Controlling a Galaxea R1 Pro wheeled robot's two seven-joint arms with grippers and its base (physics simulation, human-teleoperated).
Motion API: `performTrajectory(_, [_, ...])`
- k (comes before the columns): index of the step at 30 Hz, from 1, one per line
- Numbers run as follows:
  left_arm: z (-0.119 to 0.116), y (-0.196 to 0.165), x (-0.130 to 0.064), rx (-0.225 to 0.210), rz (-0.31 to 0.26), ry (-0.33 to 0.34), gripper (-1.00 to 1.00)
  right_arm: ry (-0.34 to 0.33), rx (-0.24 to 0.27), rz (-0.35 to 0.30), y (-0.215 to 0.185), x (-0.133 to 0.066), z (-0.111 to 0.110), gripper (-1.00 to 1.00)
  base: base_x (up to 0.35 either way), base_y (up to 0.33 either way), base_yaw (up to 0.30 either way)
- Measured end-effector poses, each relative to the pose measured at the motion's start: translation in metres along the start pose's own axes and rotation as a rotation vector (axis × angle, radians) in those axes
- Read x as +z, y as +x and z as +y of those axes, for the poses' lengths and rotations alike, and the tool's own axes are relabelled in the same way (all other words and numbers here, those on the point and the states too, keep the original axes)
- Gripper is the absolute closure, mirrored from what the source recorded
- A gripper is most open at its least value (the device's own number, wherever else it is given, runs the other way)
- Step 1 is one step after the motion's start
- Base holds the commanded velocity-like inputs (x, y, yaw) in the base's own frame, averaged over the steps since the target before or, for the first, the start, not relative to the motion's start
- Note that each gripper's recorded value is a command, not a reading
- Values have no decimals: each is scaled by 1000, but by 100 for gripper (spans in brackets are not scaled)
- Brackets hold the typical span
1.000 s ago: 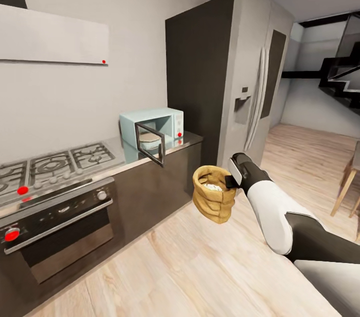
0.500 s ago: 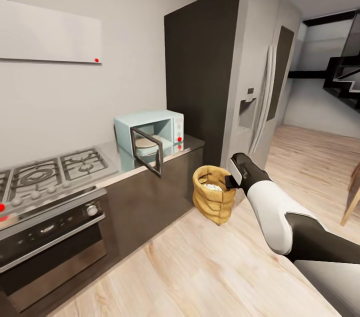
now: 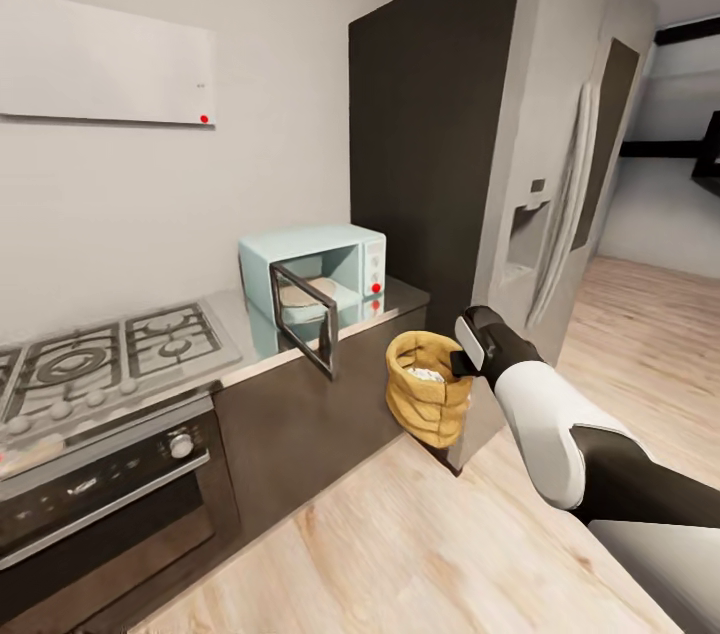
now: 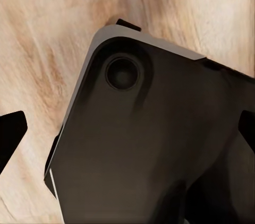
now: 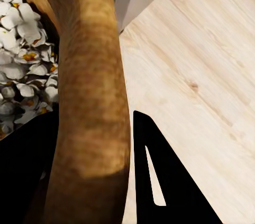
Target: In the kitchen, take the popcorn bag from the countertop, put it into the microwave, and heat it until the popcorn is cooked so the cooked popcorn ends up inside the bag.
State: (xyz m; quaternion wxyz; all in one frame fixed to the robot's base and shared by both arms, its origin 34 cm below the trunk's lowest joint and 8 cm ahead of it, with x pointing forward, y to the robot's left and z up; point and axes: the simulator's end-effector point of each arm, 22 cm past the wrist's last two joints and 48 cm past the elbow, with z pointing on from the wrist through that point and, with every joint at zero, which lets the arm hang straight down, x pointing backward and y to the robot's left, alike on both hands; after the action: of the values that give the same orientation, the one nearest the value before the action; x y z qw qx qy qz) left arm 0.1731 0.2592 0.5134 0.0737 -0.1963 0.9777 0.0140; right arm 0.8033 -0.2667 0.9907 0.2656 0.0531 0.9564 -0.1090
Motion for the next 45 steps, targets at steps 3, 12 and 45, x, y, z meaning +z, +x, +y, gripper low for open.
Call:
performTrajectory(3, [0,-1,0,0,-2,1,-100,0,0,1,0,0,0,100,23,-14,270])
performTrajectory(12, [0,-1,0,0,-3,0,-100,-1,1,0,0,0,0,100,36,-28,270])
performTrajectory(45, [0,-2,0,1,-5,0,-100,-8,-27,24,8,-1,13,100,143,-120,29])
